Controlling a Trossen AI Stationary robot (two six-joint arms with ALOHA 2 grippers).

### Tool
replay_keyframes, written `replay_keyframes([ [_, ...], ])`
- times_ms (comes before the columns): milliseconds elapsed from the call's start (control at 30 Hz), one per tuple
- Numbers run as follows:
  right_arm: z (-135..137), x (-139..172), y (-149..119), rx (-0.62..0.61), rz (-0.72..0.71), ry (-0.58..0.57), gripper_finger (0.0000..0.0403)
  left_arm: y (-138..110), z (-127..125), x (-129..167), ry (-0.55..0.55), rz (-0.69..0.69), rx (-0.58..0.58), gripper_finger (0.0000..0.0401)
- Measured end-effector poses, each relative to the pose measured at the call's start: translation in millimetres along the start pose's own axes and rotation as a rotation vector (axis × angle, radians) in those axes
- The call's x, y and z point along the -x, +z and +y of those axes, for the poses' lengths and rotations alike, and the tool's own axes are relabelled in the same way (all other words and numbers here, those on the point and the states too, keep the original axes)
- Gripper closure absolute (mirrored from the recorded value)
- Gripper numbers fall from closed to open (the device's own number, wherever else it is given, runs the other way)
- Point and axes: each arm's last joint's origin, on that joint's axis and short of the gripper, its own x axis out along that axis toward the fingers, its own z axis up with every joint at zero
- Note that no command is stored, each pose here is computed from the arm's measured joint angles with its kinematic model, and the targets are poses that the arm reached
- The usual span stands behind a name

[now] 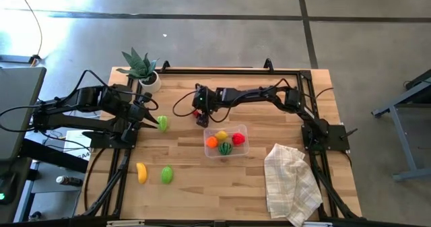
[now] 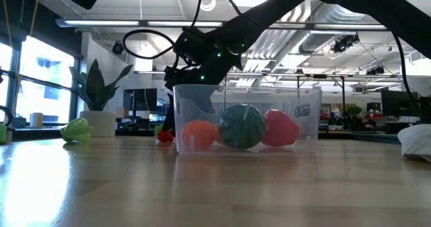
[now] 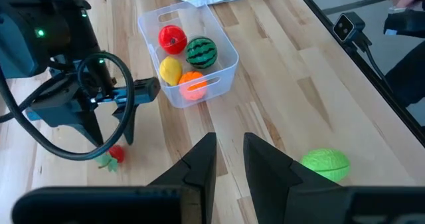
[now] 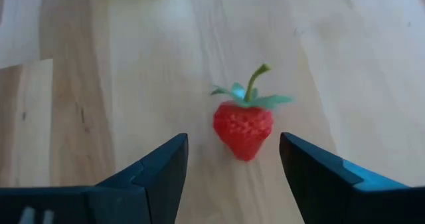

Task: Pick and placing Produce into tupperware
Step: Put the red strawberry into the transparent bin

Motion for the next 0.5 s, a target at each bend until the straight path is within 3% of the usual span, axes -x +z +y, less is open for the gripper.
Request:
replay_keyframes([
  [500,-6.4,-6.8,-2.4,0.088,-0.012,0.033,0.0174,0.0,0.0,0.0,0.000,0.000,0.000,0.0334],
])
